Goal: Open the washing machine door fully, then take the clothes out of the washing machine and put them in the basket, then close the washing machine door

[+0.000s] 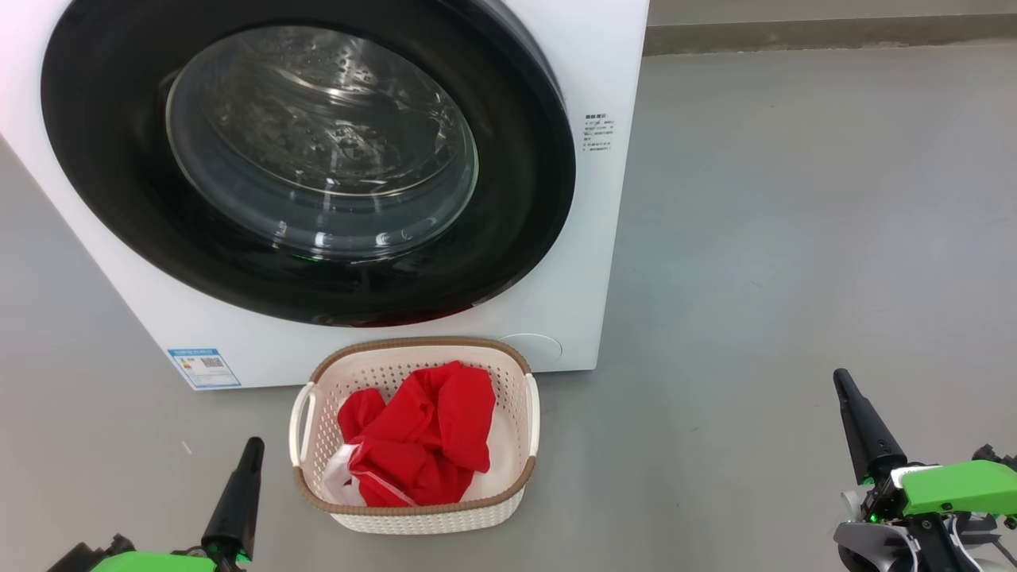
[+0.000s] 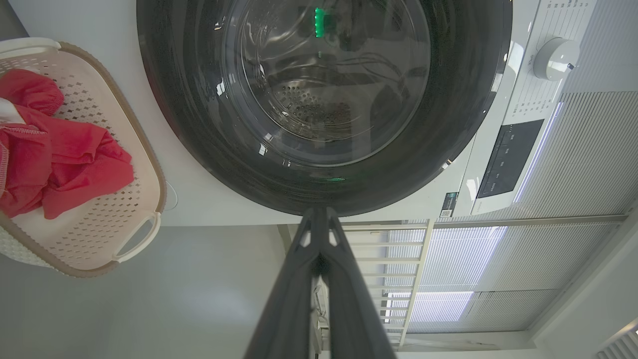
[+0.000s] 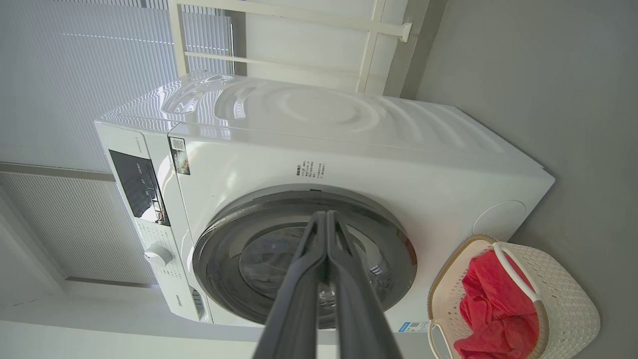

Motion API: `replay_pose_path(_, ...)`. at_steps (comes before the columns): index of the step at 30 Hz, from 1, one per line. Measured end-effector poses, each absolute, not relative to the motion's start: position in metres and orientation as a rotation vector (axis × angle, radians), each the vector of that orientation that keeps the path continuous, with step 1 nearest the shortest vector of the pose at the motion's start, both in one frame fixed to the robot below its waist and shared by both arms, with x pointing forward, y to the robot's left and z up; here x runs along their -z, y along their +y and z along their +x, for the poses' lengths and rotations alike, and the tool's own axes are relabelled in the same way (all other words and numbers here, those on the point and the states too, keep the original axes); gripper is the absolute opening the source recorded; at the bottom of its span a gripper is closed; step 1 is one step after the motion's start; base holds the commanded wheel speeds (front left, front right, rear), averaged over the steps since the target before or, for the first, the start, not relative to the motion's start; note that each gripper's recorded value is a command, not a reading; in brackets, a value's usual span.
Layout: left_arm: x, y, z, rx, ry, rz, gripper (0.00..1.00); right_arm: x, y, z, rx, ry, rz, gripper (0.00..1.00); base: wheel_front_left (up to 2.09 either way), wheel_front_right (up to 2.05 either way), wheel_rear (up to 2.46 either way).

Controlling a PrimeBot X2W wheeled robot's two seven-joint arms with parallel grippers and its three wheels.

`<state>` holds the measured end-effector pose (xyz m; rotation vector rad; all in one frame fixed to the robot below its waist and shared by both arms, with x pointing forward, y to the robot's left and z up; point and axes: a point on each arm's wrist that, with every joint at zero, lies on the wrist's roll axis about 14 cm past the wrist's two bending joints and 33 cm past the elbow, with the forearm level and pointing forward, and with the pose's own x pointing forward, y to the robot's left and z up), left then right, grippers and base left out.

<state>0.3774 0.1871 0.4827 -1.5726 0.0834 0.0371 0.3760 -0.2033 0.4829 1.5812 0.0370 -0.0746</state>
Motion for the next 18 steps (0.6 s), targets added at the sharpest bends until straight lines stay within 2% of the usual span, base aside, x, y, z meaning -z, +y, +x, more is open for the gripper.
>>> replay_pose_path(18, -0.4828, 0.1871, 0.3774, -0.037, 0.083, -1.573, 0.00, -0.4829, -0.2035, 0.3760, 0.075, 0.036, 1.581, 0.00, 0.00, 0.00, 0.00)
